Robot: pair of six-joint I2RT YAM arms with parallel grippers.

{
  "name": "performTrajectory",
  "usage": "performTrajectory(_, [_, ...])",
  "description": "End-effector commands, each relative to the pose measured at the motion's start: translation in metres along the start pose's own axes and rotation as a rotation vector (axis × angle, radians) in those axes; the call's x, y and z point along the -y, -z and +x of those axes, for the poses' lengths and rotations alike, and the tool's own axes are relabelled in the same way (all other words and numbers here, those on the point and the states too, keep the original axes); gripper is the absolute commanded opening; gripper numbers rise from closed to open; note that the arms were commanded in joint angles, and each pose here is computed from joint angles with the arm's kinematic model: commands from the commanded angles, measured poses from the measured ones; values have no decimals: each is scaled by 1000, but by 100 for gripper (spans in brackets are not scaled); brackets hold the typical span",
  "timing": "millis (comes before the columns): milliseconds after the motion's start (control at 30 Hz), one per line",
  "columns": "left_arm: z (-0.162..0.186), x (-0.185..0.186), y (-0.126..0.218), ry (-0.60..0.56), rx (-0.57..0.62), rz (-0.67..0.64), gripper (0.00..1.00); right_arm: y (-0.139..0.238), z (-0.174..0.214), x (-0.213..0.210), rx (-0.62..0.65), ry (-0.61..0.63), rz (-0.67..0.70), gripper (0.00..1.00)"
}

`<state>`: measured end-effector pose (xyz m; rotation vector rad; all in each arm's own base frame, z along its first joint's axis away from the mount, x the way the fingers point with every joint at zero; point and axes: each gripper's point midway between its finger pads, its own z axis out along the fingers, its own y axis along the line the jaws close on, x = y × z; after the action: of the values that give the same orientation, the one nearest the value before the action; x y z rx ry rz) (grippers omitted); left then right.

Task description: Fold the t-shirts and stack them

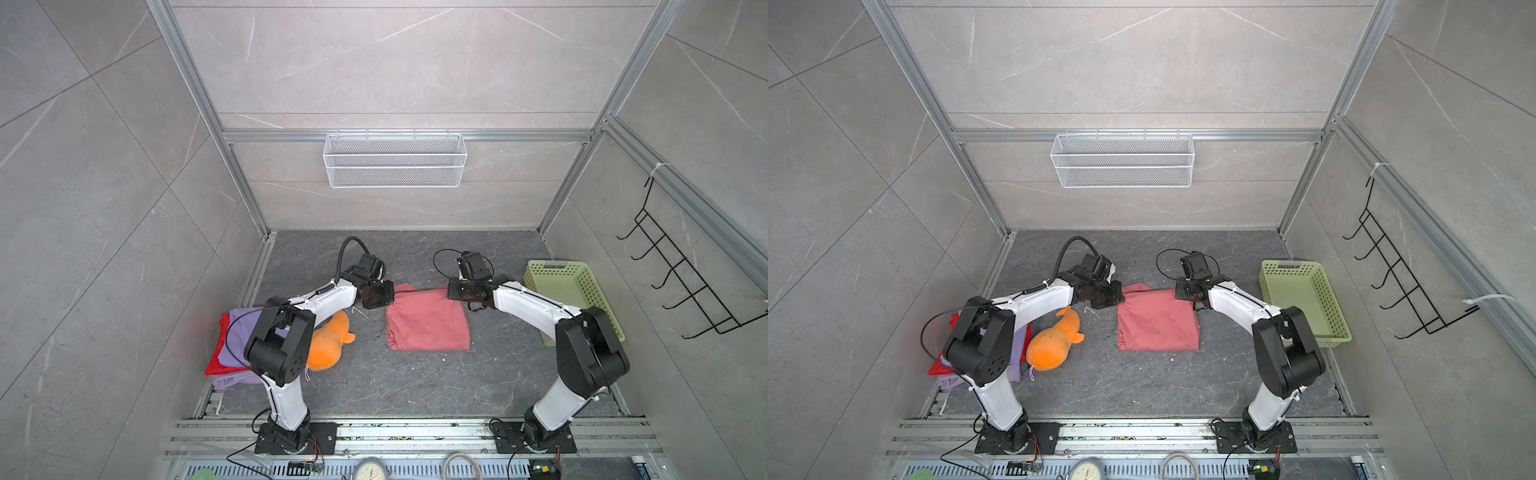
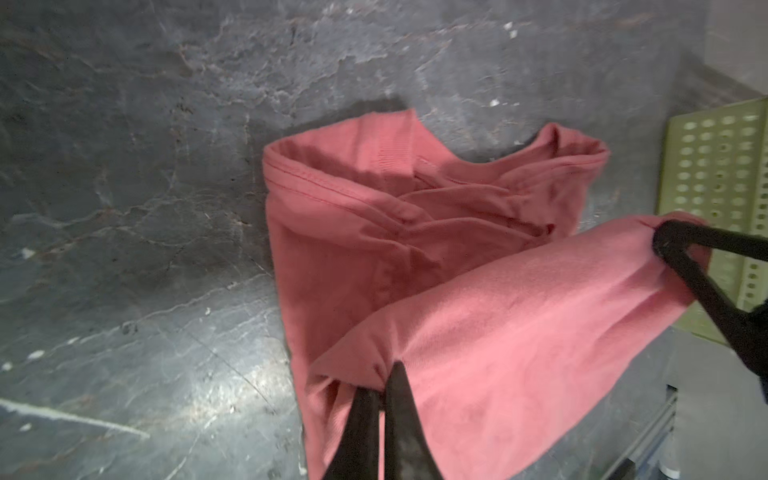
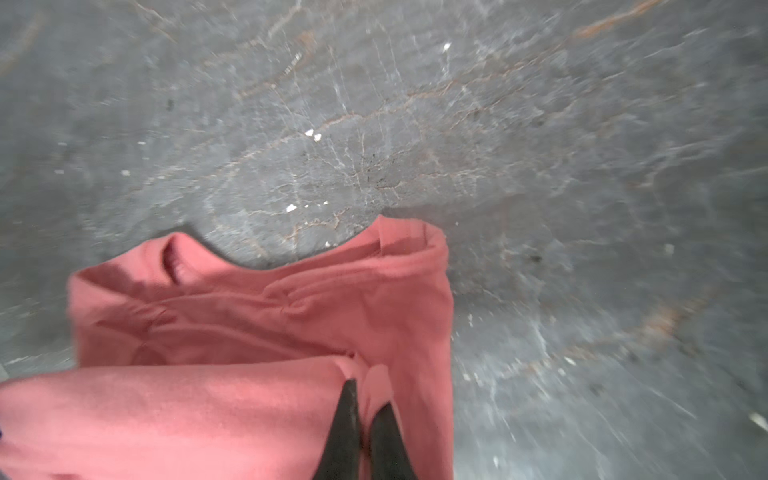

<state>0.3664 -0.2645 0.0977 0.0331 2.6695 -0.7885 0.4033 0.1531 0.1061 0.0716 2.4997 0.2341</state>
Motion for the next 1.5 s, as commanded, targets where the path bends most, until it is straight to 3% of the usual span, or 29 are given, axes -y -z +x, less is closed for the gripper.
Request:
performTrajectory(0, [-16,35,41,-12,75,112,0,31,0,8,19,-6,20,0])
performTrajectory(167, [-46,51,53,-48,149,132,0,44,-28,17,109,-17,83,0])
performTrajectory(433, [-78,14,-20,2,91,44,0,-51,-43,8,62,-50,62,2])
performTrajectory(600, [-80,-2,-40,37,70,4,0,-79,-41,13,14,-59,90,5])
performTrajectory(667, [-82,-8,-45,46,67,-11,13,-84,-41,18,9,-71,102,9])
performTrajectory(733, [-85,-18,-48,56,70,-42,19,-86,-40,24,7,-86,130,10])
performTrajectory(767, [-87,-22,-48,63,73,-52,23,-86,-40,28,5,-91,146,14])
performTrajectory(833, [-91,-29,-43,68,86,-72,30,-81,-43,33,14,-97,166,34])
performTrajectory(867, [-94,-32,-38,68,95,-79,32,-76,-46,33,22,-92,168,40])
performTrajectory(1033, [-90,-38,-2,19,132,-149,43,-40,-50,32,53,-87,145,60])
performTrajectory(1267, [-33,-17,27,38,56,-51,50,13,-13,27,39,-215,19,66])
performTrajectory(1367, [-2,-15,32,42,18,-40,59,25,10,12,25,-257,-81,71])
performTrajectory(1467, [22,-20,31,80,6,0,70,30,34,2,-1,-247,-83,75])
